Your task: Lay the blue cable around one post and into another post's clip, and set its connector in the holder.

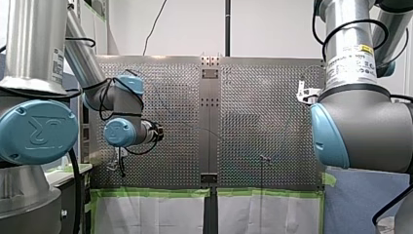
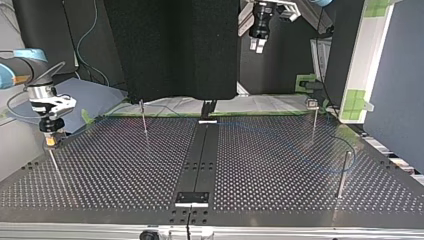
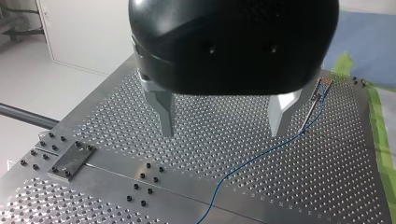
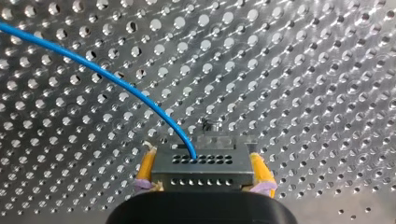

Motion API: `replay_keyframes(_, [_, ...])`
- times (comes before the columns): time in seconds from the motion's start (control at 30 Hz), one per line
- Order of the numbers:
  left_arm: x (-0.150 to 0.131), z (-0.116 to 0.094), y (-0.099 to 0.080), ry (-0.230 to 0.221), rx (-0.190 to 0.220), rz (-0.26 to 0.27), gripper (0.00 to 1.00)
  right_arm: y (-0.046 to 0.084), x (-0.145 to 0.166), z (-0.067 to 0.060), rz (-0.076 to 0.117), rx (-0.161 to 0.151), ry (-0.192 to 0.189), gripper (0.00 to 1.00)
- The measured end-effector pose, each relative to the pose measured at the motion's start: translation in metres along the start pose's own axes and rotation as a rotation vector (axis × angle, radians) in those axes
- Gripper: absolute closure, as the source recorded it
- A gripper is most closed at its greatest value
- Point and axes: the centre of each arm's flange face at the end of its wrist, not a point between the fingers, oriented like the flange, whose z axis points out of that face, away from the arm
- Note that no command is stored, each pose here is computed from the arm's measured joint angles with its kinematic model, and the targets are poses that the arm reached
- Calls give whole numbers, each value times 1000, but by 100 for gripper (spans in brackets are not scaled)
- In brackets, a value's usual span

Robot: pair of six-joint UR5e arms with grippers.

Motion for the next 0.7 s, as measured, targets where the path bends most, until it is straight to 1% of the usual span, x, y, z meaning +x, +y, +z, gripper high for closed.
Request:
replay_keyframes(0.17, [0, 0, 1, 4, -2, 3, 2, 1, 2, 1, 8, 12, 1, 100])
replay_keyframes(0.53, [0, 0, 2, 8, -9, 7, 2, 8, 4, 1, 12, 9, 5, 100])
replay_keyframes(0.7, [0, 1, 2, 7, -10, 7, 2, 9, 5, 1, 10, 25, 8, 100])
